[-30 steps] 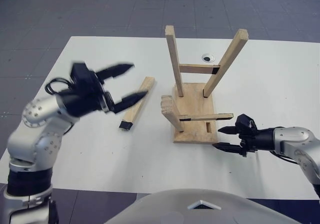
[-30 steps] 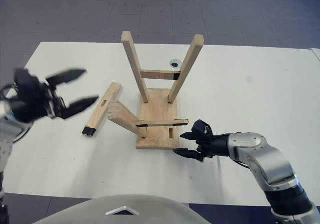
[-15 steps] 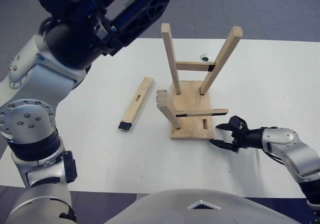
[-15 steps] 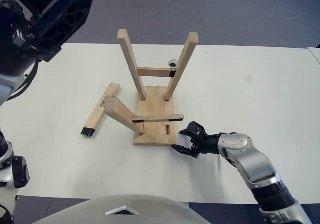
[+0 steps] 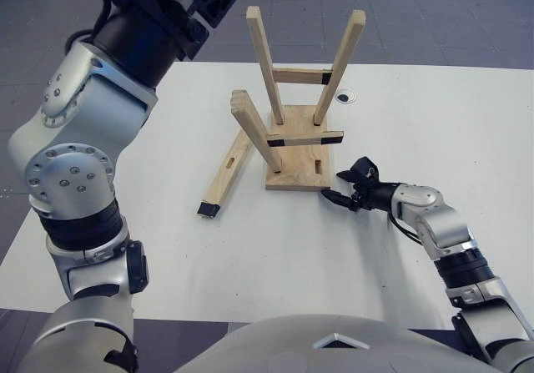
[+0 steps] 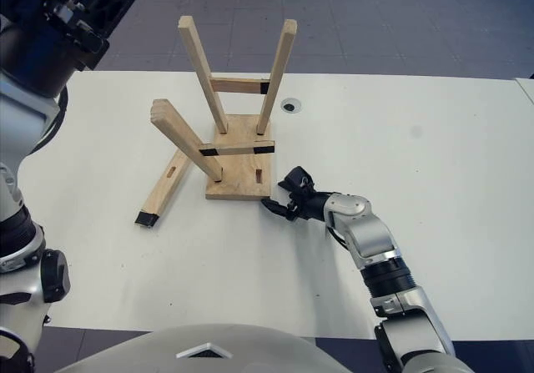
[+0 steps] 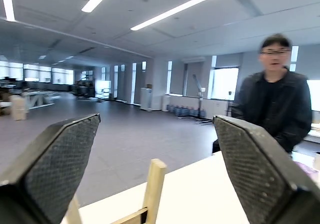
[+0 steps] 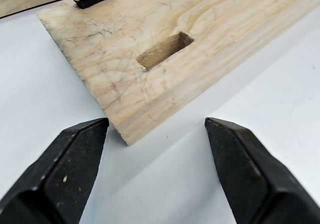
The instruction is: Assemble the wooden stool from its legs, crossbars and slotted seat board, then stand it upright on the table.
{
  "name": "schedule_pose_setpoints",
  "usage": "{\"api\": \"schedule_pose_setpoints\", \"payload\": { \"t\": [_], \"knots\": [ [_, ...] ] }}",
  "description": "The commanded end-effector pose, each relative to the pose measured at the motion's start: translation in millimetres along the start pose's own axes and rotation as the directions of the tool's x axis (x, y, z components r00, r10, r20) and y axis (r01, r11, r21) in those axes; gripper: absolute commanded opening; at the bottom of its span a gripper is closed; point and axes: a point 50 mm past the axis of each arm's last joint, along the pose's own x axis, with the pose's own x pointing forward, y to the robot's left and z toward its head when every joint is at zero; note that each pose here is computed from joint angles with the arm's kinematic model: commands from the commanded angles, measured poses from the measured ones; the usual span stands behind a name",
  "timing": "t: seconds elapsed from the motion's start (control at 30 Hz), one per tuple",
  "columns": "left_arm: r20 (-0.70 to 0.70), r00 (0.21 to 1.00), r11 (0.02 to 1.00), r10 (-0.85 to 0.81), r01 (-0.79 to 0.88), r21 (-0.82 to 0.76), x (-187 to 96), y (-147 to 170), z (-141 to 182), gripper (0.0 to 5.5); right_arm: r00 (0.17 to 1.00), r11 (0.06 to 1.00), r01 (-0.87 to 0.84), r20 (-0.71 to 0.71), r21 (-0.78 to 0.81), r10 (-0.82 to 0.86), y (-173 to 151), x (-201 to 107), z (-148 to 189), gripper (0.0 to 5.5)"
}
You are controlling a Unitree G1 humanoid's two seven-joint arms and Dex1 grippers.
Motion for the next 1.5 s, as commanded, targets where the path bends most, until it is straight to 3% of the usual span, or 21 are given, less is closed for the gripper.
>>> {"api": "schedule_pose_setpoints", "payload": {
  "t": [0.03, 0.3, 0.53, 0.77, 0.87, 0.93, 1.0, 1.1, 1.17, 1.23, 1.5],
  "knots": [
    [-0.026, 1.000, 0.997, 0.014, -0.016, -0.070, 10, -11, -13, 4.18, 0.998, 0.999, 0.019, -0.066, 0.034, -0.017, 3, -5, -16, 3.55],
    [-0.129, 0.992, 0.989, 0.012, -0.031, -0.147, 9, -18, -36, 4.18, 0.988, 0.994, 0.111, -0.112, 0.017, -0.108, -1, -27, -18, 3.55],
    [-0.173, 0.985, 0.993, -0.007, -0.012, -0.114, 10, -18, -42, 4.18, 0.979, 0.988, 0.155, -0.139, 0.015, -0.151, 1, -35, -17, 3.55],
    [0.051, 0.997, 0.995, -0.064, 0.060, 0.078, 32, -24, 36, 4.18, 0.975, 0.986, 0.163, -0.156, 0.024, -0.158, 1, -38, -21, 3.55],
    [0.091, 0.993, 0.994, -0.080, 0.072, 0.080, 36, -26, 55, 4.18, 0.974, 0.986, 0.166, -0.162, 0.030, -0.159, 2, -39, -24, 3.55],
    [0.037, 0.997, 0.997, -0.066, 0.065, 0.047, 35, -24, 42, 4.18, 0.973, 0.985, 0.167, -0.167, 0.032, -0.160, 2, -40, -25, 3.55],
    [-0.083, 0.996, 0.999, -0.034, 0.032, -0.024, 26, -16, 5, 4.18, 0.972, 0.985, 0.170, -0.171, 0.031, -0.162, 1, -41, -26, 3.55],
    [-0.353, 0.935, 0.988, -0.020, -0.036, -0.153, 0, -12, -78, 4.18, 0.968, 0.983, 0.181, -0.181, 0.035, -0.172, 0, -43, -29, 3.55],
    [-0.541, 0.841, 0.982, -0.001, -0.102, -0.160, -26, -9, -134, 4.18, 0.969, 0.983, 0.179, -0.180, 0.046, -0.168, 0, -43, -30, 3.55],
    [-0.549, 0.835, 0.984, 0.024, -0.117, -0.134, -29, -4, -144, 4.18, 0.968, 0.982, 0.181, -0.183, 0.048, -0.169, 0, -44, -31, 3.55],
    [-0.112, 0.994, 0.997, -0.008, 0.016, 0.075, 29, 2, -16, 4.18, 0.968, 0.982, 0.180, -0.185, 0.054, -0.168, 2, -41, -32, 3.55]
  ]
}}
